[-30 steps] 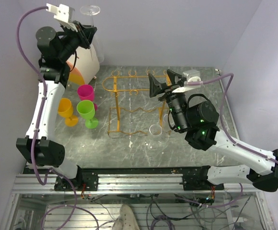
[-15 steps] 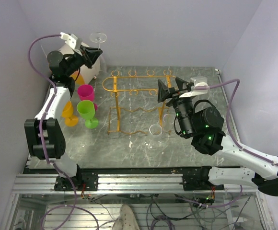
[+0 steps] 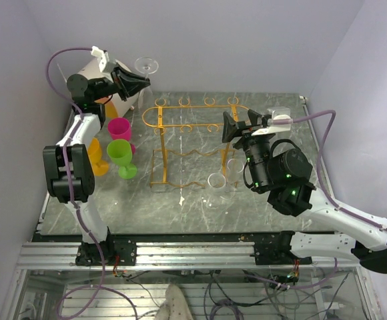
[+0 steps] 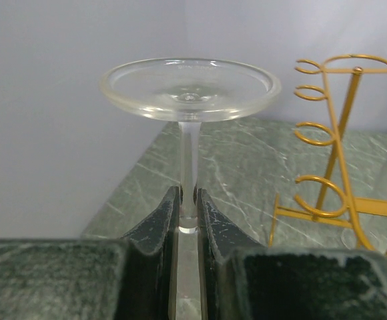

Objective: Place the wine glass upside down on the wine glass rack

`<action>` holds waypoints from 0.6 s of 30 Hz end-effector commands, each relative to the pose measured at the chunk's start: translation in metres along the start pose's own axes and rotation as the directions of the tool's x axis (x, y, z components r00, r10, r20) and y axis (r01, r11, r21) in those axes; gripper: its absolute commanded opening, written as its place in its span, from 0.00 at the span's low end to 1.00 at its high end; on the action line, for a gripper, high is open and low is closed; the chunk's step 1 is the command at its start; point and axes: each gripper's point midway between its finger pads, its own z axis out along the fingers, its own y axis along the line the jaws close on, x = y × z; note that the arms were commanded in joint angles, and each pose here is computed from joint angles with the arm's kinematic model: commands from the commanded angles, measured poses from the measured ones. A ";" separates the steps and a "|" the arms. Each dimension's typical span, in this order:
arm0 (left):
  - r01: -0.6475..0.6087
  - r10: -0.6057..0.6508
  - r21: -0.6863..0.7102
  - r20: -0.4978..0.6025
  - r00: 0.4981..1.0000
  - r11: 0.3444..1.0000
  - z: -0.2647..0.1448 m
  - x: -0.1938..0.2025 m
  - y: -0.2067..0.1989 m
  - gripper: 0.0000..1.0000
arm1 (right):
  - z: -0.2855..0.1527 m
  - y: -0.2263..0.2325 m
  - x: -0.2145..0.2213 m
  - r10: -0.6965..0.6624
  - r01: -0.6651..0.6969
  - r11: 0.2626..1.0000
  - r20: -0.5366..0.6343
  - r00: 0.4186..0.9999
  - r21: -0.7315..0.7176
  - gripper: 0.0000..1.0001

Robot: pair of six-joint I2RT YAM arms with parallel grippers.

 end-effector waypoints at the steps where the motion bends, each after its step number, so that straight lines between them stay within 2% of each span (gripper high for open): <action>1: -0.121 0.122 0.145 0.000 0.992 0.982 0.016 -0.008 -0.025 0.07 | -0.004 -0.011 -0.006 0.010 -0.010 0.999 -0.003 1.000 0.032 0.65; 18: -0.109 0.118 0.210 -0.030 0.993 0.972 0.007 0.042 -0.047 0.07 | -0.009 -0.023 -0.010 0.001 0.000 0.998 -0.016 1.000 0.067 0.65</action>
